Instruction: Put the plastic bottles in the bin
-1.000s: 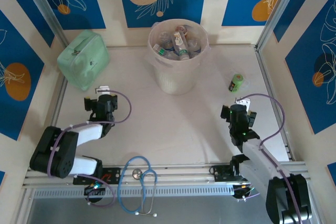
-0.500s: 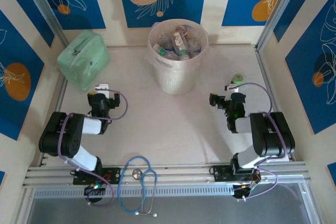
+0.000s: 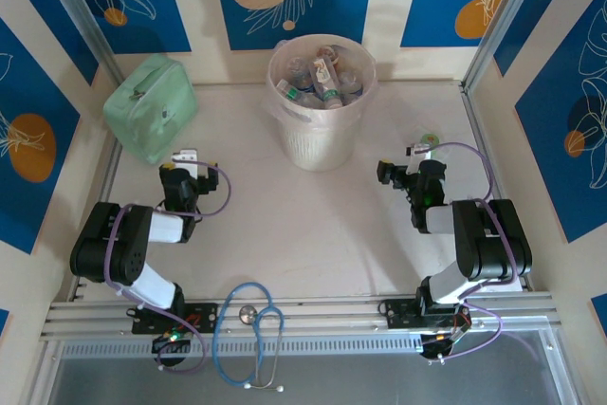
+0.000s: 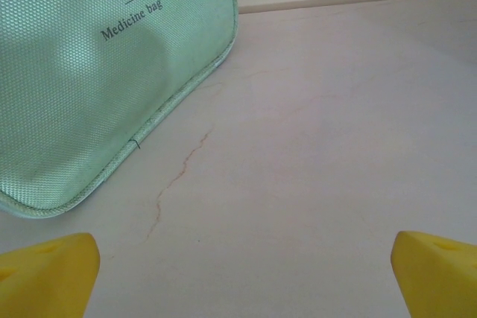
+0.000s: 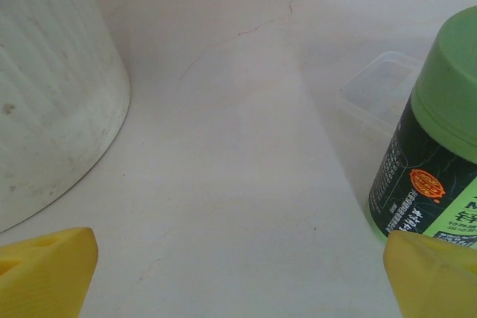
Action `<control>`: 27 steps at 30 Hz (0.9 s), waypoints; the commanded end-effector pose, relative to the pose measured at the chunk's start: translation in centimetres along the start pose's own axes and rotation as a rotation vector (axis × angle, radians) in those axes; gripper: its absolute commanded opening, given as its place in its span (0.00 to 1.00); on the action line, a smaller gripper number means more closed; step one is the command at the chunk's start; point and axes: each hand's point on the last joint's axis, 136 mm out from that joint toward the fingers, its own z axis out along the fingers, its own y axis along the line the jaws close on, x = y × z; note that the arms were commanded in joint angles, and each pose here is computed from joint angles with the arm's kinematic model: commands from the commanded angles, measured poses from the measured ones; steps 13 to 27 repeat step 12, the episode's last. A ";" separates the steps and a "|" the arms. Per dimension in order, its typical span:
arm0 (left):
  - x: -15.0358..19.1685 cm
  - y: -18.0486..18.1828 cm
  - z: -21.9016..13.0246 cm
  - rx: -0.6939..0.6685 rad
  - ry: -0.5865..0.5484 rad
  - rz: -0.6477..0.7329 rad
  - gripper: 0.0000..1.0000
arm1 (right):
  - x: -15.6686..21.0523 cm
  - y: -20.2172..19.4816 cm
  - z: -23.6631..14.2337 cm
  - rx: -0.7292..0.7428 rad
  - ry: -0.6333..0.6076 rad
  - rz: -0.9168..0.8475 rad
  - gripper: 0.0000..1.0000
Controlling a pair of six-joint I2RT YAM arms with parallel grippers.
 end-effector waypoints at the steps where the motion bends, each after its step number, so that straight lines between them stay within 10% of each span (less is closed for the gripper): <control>1: -0.1 -0.3 0.0 0.021 -0.014 0.018 1.00 | -1.2 0.4 0.0 -0.021 -0.026 -0.006 0.99; 27: -0.2 -0.3 0.0 0.020 -0.016 0.016 1.00 | -1.2 0.7 0.0 -0.039 -0.027 -0.016 0.99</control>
